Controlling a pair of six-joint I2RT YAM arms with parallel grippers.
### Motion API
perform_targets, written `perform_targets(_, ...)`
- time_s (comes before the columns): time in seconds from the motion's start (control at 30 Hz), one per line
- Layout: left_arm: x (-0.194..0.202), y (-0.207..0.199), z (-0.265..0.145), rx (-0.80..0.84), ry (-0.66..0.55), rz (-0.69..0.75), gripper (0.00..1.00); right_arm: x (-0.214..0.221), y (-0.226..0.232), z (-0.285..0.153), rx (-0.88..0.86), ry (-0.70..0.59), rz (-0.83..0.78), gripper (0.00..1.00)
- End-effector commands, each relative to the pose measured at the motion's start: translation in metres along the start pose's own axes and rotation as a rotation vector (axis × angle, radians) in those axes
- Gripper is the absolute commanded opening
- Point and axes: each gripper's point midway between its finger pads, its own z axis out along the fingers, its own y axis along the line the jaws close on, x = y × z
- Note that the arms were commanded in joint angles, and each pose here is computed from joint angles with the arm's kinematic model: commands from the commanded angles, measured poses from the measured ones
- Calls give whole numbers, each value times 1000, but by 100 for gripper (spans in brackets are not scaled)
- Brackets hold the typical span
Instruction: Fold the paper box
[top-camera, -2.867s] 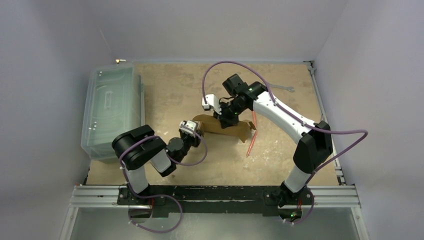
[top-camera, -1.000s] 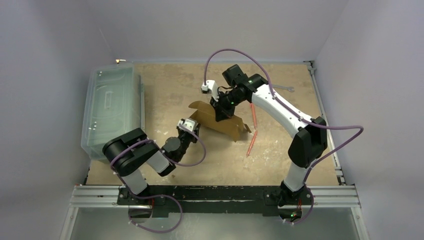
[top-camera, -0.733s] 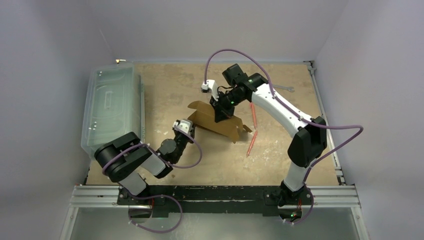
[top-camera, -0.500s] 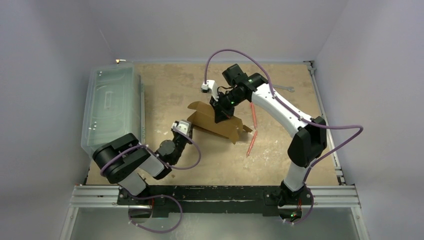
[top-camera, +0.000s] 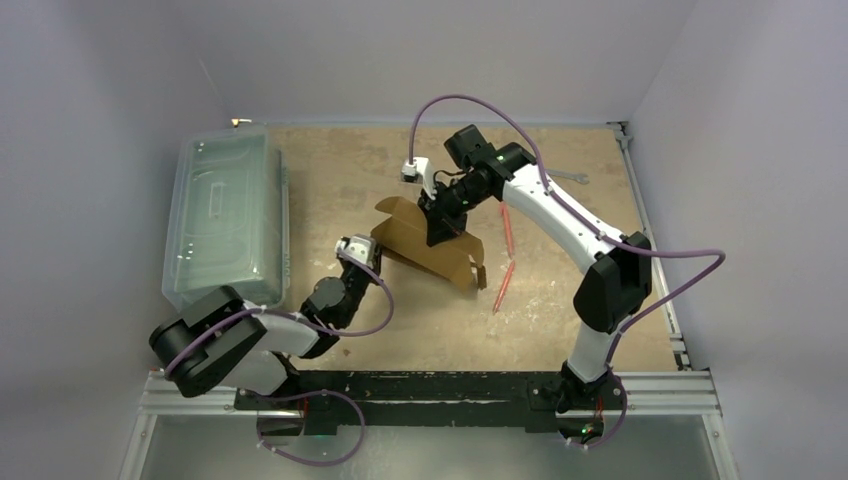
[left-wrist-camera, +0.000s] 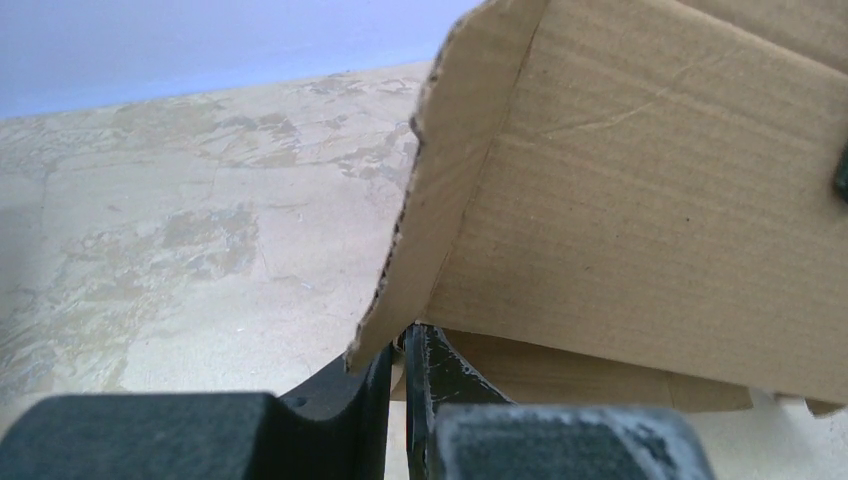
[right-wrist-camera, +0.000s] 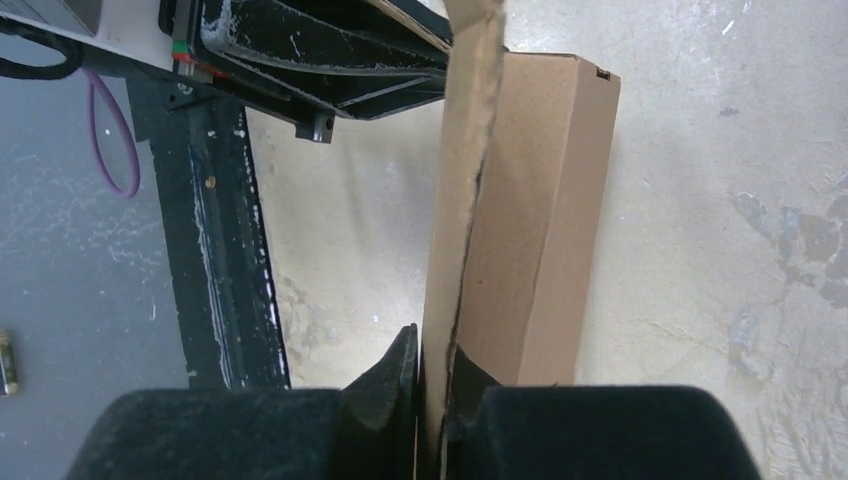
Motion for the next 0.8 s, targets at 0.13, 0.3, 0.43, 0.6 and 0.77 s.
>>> perform_targets(0.13, -17, -28, 12, 82, 67, -135, 0, -3, -10, -9, 68, 25, -61, 33)
perform_targets(0.3, -10, -37, 10, 107, 155, -175, 0, -6, -17, -17, 125, 1, -82, 49)
perform_targets(0.43, -4, -43, 5, 136, 230, -202, 0, -9, -21, -32, 148, -37, -82, 59)
perform_targets(0.6, -1, -50, -3, 173, 309, -231, 0, -11, -31, -50, 181, -92, -83, 74)
perform_targets(0.77, 6, -54, -10, 189, 402, -239, 0, -12, -48, -67, 244, -125, -79, 86)
